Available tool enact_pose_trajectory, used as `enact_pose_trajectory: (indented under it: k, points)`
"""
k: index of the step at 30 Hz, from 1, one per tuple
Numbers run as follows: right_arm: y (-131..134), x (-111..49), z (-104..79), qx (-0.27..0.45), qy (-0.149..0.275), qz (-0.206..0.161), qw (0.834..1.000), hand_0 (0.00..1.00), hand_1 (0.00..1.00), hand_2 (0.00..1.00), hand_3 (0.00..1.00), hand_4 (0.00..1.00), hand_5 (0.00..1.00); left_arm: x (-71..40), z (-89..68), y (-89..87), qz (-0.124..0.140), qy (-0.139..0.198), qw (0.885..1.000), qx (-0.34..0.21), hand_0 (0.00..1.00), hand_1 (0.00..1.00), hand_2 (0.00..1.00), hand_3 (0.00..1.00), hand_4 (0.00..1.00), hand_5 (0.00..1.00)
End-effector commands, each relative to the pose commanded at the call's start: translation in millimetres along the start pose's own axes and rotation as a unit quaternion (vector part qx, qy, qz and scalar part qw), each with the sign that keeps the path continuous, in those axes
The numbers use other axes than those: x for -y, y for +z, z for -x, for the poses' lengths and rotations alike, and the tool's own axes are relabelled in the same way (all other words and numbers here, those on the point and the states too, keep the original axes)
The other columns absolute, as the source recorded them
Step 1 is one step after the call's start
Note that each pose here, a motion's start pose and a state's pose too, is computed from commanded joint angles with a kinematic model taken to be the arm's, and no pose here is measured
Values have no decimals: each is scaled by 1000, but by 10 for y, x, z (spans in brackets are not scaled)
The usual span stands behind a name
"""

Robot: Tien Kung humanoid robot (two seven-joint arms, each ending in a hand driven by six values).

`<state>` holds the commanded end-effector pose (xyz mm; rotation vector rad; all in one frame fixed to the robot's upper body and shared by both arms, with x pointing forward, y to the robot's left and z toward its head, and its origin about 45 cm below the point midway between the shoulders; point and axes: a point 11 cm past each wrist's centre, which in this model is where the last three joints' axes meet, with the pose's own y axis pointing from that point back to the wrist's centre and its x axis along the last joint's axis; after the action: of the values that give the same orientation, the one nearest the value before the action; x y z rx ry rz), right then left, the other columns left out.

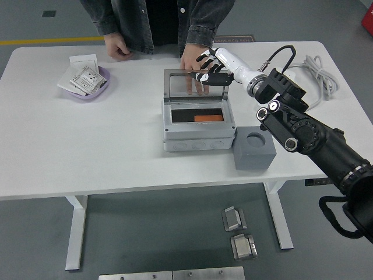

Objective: Pick up the cylinder from the cube,place it in the box,flap close box

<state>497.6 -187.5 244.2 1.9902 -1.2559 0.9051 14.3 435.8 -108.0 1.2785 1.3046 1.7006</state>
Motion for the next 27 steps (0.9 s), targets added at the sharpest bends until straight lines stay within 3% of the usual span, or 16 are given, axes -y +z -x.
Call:
enact_pose_trajectory:
  k: [15,27]
  points:
    - [-94,18,-205,1,8,-11,1000,623,560,664,744,790,552,6,-4,-45,-4,1,1000,0,637,636,585,592,653,208]
    - [0,78,-280,4,5,9,1000,619,553,665,740,792,548,2,-21,-14,-2,2,1000,1,637,636,584,592,652,209]
